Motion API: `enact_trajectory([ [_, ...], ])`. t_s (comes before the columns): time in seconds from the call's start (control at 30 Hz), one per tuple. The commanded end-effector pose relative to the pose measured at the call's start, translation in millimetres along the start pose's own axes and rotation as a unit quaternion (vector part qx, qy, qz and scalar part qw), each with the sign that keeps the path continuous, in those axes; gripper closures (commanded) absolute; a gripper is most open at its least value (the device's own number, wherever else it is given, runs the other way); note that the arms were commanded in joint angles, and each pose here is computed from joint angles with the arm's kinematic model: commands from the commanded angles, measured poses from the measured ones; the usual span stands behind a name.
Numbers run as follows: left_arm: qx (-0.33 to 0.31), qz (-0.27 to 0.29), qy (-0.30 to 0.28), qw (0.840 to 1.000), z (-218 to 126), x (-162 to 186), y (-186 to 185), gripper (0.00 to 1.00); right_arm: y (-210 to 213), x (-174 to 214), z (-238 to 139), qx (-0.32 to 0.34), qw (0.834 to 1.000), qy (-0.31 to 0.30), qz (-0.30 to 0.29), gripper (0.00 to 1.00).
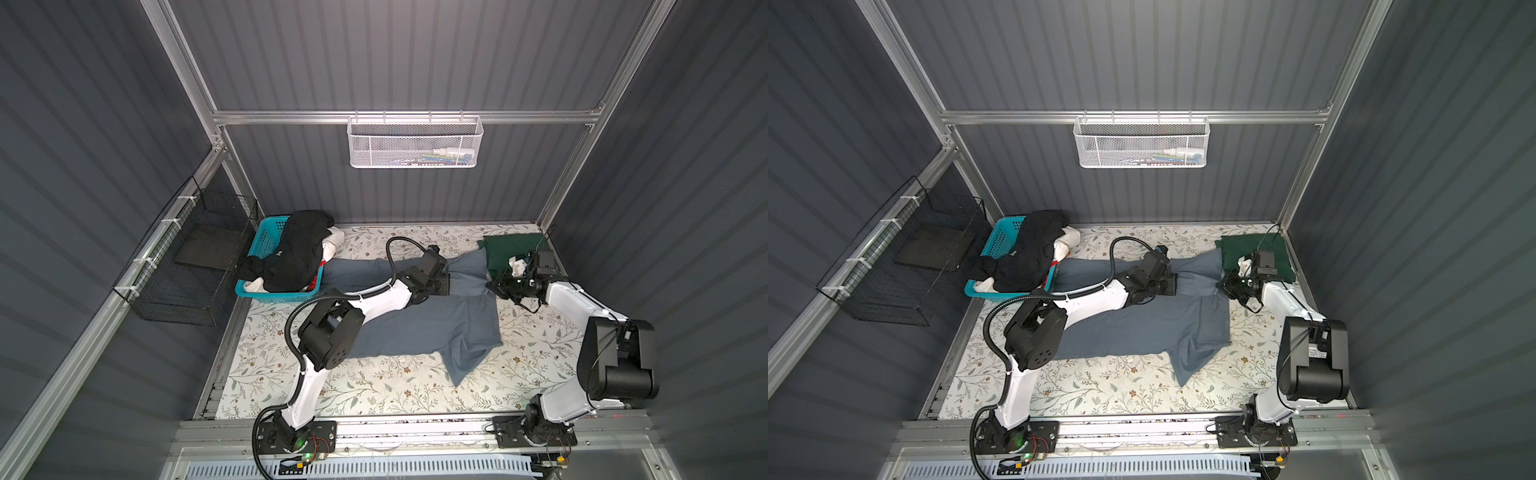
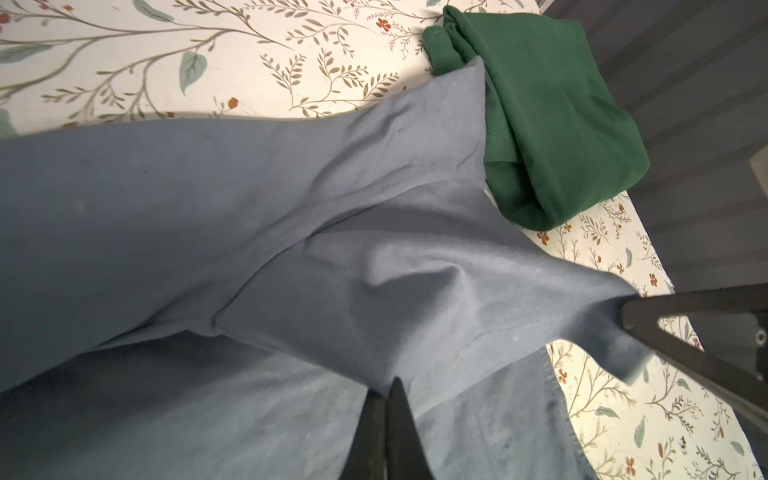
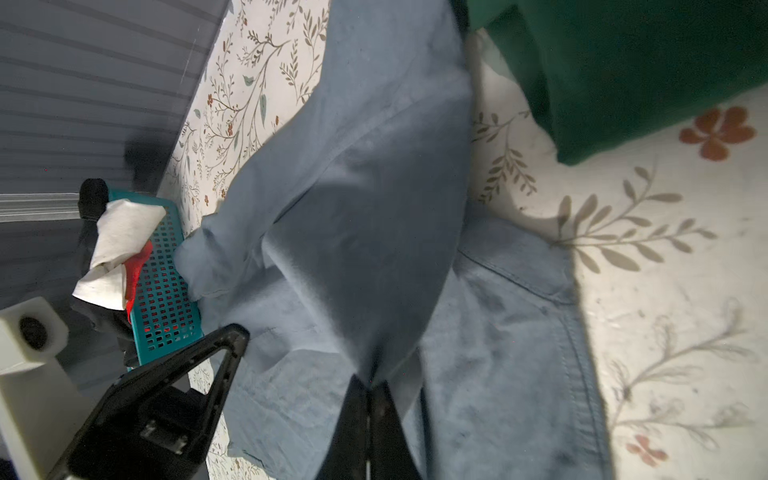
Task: Fold and stack the t-shirts
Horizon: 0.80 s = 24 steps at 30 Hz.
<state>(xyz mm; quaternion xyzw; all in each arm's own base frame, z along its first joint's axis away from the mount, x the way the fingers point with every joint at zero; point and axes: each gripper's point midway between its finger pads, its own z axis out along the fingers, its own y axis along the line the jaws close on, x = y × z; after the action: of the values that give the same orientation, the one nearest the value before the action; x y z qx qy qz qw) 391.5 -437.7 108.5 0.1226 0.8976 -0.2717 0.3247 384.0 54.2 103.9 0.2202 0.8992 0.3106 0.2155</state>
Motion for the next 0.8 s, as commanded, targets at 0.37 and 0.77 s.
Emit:
enact_trajectory([
  [0.37, -0.012, 0.004, 0.034, 0.999, 5.8, 31.4, 14.0, 1.0, -34.2, 33.0, -0.7, 0.054, 0.998, 0.028, 0.0, 1.0],
  [0.77, -0.007, -0.018, 0.022, 1.0, -19.2, 28.2, 13.0, 0.45, -53.9, 28.5, 2.0, 0.109, 0.994, 0.03, -0.003, 0.72],
])
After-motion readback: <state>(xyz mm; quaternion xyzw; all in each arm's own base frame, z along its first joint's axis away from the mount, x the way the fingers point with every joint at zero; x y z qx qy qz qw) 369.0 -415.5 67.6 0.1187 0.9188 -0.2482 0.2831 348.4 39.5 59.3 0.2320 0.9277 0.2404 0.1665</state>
